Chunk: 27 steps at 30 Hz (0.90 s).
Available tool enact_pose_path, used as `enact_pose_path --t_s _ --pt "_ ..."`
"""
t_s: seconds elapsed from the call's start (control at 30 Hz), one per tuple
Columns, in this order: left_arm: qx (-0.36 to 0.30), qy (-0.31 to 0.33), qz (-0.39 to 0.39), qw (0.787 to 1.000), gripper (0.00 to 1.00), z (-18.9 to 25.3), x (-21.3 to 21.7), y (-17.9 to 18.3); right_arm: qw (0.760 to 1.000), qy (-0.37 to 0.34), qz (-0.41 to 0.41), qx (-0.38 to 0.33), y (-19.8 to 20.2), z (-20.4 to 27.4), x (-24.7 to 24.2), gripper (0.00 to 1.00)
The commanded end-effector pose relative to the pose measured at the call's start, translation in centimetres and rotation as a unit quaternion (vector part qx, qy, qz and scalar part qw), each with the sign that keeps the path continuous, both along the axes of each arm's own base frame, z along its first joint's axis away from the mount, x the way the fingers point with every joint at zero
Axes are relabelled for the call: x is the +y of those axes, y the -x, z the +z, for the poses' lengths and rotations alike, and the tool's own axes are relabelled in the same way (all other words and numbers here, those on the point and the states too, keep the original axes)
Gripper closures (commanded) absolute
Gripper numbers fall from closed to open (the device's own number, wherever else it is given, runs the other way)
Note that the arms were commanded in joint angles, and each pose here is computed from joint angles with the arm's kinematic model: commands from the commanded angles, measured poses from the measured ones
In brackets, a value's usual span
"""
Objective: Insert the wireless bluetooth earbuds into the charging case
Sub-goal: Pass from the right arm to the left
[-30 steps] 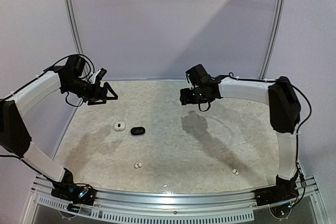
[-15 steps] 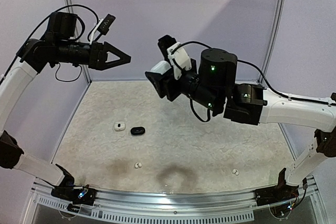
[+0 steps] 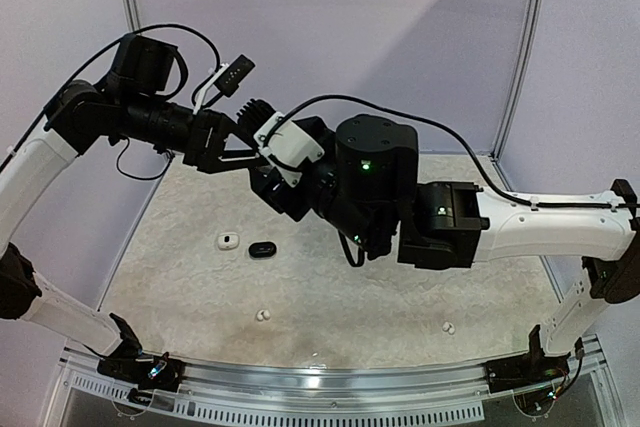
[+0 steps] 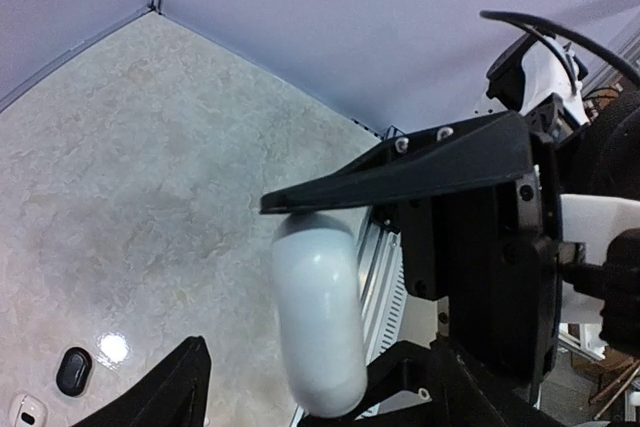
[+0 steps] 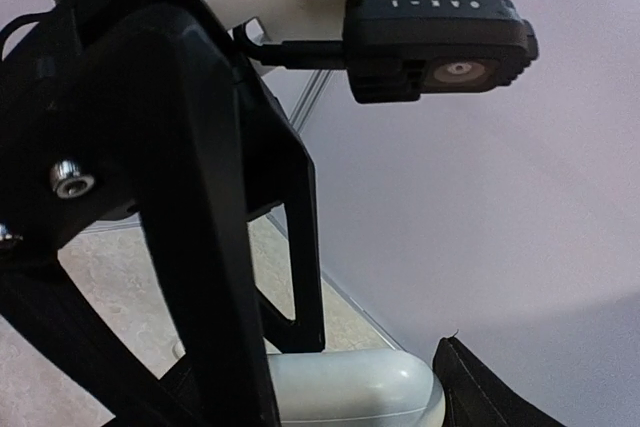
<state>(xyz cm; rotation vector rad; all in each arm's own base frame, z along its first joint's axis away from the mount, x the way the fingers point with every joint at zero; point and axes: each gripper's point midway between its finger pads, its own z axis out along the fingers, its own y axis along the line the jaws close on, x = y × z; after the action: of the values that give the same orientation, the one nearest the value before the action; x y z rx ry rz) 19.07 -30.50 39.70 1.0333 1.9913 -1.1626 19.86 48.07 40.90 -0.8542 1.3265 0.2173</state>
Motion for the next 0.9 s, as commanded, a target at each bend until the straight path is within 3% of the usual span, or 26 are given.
enact_pose_path --t_s 0.0,0.1,0.23,0.37,0.47,0.5,0.6,0.63,0.77,0.87 --pt "0.008 -0.023 -0.009 1.0 0.3 -1.5 -0.3 1.0 1.0 0.008 -0.02 -0.007 -0.2 0.4 0.4 0.61" --pt "0.009 -0.035 -0.002 0.999 0.42 -2.4 -0.2 0.8 1.0 0.005 -0.021 -0.007 0.0 0.5 0.7 0.62" --pt "0.01 -0.038 0.001 0.999 0.73 -2.8 -0.2 0.7 1.0 0.005 -0.015 -0.006 0.3 0.4 1.2 0.62" --pt "0.009 -0.038 0.0 0.999 0.98 -2.7 -0.1 0.8 1.0 -0.003 -0.017 -0.001 0.3 0.4 1.2 0.62" --pt "0.007 -0.041 0.0 0.999 1.0 -2.9 0.0 0.8 1.0 -0.005 -0.018 0.0 0.3 0.3 1.0 0.61" --pt "0.006 -0.041 -0.001 0.999 1.0 -2.9 0.0 0.9 1.0 0.001 -0.02 0.001 0.2 0.1 0.9 0.54" --pt "-0.015 -0.05 -0.007 0.999 1.0 -2.9 0.5 1.0 0.999 0.018 -0.026 0.016 0.3 -1.0 0.1 0.1" --pt "-0.027 -0.059 -0.01 0.998 1.0 -3.1 0.8 1.0 0.999 0.027 -0.025 0.03 0.3 -1.7 -0.4 0.02" --pt "-0.082 -0.091 -0.035 0.992 1.0 -3.7 1.8 1.3 0.992 0.024 0.054 0.112 2.4 -2.4 -3.1 0.01" --pt "-0.115 -0.098 -0.084 0.985 1.0 -3.8 2.1 2.4 0.97 -0.001 0.157 0.187 4.9 -2.9 -4.3 0.01"
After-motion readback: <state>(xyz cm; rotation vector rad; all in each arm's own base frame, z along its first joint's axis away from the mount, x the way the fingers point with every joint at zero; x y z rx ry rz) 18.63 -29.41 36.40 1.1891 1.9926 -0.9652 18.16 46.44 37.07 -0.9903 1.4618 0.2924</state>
